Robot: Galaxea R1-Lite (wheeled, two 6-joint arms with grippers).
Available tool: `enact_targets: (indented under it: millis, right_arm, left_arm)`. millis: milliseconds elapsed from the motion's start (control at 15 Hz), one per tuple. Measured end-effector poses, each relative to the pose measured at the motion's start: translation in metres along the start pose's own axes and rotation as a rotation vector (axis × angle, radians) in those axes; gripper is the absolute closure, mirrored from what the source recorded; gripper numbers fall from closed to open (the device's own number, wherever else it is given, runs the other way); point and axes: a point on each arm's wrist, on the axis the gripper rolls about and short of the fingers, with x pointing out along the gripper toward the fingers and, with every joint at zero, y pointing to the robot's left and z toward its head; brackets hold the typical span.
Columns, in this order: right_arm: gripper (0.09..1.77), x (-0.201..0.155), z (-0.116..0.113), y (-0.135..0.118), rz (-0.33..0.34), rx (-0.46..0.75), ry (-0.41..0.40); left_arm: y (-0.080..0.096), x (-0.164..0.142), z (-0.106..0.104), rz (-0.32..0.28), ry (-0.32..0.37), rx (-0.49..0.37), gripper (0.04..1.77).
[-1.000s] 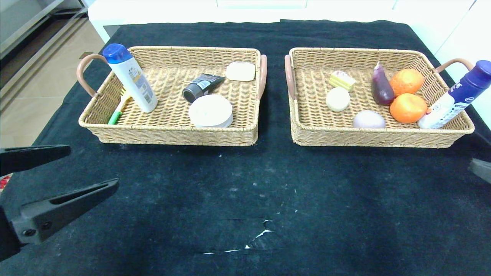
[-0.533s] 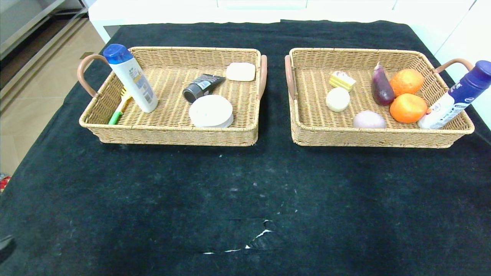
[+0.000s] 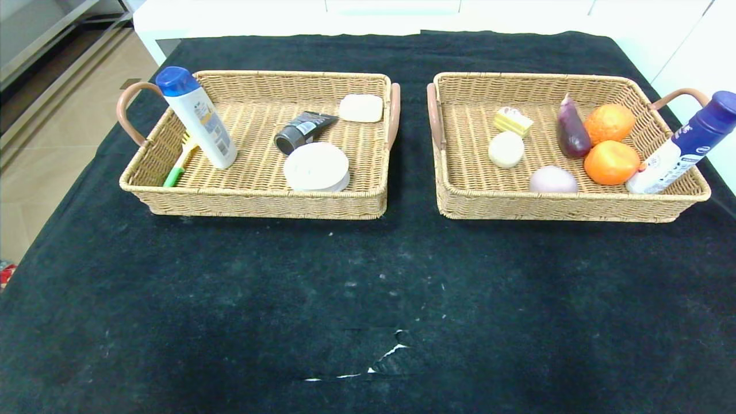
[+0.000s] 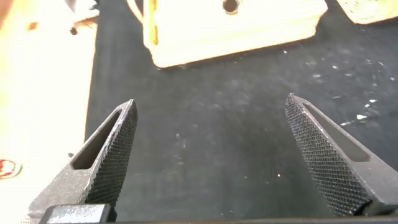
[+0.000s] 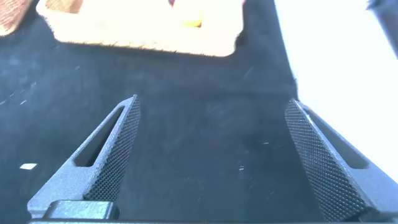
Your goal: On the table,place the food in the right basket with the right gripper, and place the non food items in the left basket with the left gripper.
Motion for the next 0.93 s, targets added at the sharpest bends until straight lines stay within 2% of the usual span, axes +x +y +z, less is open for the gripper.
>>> enact_targets:
  millis: [200, 400, 600, 667, 867, 933]
  right_arm:
    - [0.16, -0.007, -0.004, 0.005, -0.009, -0.015, 0.004]
    - [0.16, -0.017, -0.027, 0.008, 0.037, -0.015, 0.022]
    - [0.16, -0.021, -0.053, 0.01, 0.048, -0.012, 0.014]
    - [0.16, -0.02, -0.061, 0.01, 0.049, -0.011, -0.008]
    - [0.16, -0.007, -0.076, 0.012, 0.043, -0.01, -0.168]
    - [0.16, 0.0, -0.085, 0.013, 0.053, -0.017, -0.18]
  left_arm:
    - [-0.003, -0.011, -0.011, 0.003, 0.027, -0.001, 0.09]
    - [-0.007, -0.023, -0.024, 0.008, 0.026, -0.002, 0.09]
    - [-0.012, -0.031, -0.045, 0.007, 0.012, -0.003, 0.09]
    - [-0.013, -0.031, -0.053, 0.006, 0.011, -0.005, 0.09]
    - [-0.017, -0.022, -0.073, 0.01, -0.033, -0.042, 0.09]
    - [-0.018, -0.016, -0.08, 0.011, -0.047, -0.049, 0.09]
